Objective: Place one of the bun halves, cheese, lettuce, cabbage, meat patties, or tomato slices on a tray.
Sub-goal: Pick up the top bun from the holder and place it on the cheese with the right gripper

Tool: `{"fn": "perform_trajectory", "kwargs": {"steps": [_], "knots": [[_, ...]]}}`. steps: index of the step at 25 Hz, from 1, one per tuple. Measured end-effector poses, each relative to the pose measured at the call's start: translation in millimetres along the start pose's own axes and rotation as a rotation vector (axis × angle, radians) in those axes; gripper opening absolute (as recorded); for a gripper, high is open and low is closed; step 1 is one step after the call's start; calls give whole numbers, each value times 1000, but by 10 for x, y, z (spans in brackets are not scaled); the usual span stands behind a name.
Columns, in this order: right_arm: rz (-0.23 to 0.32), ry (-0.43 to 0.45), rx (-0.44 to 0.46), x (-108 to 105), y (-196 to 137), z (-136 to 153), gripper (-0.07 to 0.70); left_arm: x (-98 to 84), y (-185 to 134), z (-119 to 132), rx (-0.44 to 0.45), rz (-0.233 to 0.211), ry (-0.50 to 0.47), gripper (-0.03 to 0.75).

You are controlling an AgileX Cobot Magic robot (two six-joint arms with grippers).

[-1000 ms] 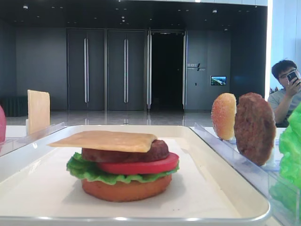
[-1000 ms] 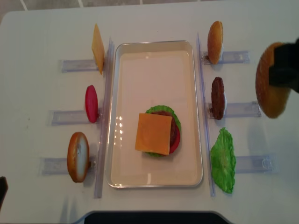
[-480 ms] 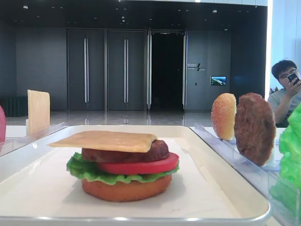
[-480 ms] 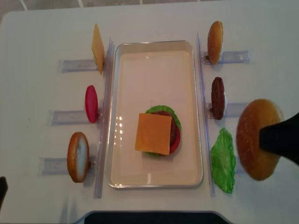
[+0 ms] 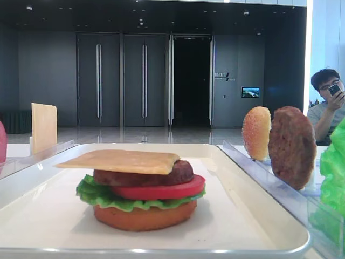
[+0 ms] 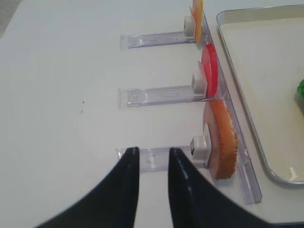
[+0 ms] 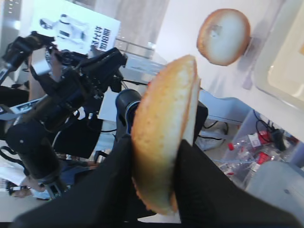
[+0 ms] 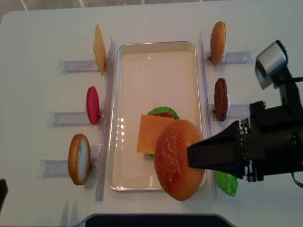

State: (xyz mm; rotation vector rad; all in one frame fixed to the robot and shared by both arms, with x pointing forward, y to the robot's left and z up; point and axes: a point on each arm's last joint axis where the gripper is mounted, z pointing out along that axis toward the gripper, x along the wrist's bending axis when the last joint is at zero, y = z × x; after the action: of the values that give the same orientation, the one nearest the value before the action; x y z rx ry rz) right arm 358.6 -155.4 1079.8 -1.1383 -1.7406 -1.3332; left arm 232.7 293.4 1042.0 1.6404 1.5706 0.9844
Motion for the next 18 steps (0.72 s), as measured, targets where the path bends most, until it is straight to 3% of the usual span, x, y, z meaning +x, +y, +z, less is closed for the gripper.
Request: {"fn": "perform_trajectory", "kwargs": {"steps": [5, 10, 18], "knots": [[57, 40, -24, -356, 233, 247, 230, 0, 0, 0, 0, 0, 0, 160], [126, 23, -32, -755, 358, 459, 230, 0, 0, 0, 0, 0, 0, 160], [205, 2, -19, -1162, 383, 647, 229, 0, 0, 0, 0, 0, 0, 160]]}}
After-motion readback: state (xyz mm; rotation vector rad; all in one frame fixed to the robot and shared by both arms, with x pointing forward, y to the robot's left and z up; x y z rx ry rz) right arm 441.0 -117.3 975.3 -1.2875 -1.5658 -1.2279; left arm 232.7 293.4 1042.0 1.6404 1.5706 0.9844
